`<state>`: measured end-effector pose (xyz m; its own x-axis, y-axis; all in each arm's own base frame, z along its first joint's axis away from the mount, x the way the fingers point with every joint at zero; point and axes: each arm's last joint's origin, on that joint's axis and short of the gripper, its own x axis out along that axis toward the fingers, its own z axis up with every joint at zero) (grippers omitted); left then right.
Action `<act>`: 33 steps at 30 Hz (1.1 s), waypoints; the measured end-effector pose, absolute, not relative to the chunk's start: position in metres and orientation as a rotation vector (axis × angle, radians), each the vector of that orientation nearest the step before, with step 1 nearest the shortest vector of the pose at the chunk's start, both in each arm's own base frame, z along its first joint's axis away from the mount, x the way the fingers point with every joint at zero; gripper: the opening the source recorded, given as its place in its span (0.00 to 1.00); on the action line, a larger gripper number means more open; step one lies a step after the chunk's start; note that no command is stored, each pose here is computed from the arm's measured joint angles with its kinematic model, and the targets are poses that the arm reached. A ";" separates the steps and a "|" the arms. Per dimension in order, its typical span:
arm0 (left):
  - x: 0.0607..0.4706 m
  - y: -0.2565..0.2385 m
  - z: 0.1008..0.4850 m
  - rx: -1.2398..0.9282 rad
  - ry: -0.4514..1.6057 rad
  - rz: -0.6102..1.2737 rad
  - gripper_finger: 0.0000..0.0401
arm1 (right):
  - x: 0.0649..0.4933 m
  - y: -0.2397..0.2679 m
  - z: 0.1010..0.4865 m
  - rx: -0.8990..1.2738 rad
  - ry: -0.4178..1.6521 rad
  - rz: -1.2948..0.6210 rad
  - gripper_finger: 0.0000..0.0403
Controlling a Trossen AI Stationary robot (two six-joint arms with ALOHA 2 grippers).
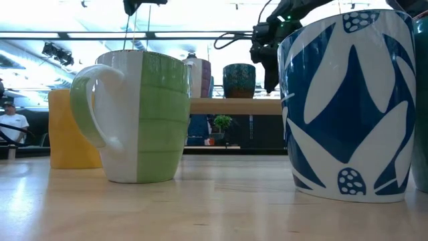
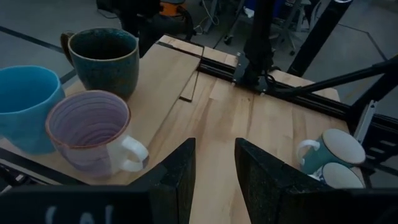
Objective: Place coffee mugs
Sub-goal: Put the blue patterned mug on the shelf
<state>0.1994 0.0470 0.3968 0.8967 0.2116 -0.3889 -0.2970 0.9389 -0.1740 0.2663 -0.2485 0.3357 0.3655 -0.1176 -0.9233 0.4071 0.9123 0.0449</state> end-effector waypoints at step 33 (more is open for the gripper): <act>0.198 0.047 0.398 -0.240 0.367 0.267 0.29 | 0.273 -0.212 0.300 0.039 0.756 -0.359 0.46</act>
<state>0.1979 0.0467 0.3978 0.8992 0.2122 -0.3827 -0.2986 0.9369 -0.1819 0.2726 -0.2123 0.3004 0.6695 -0.3047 -0.6774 0.3327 0.9384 -0.0932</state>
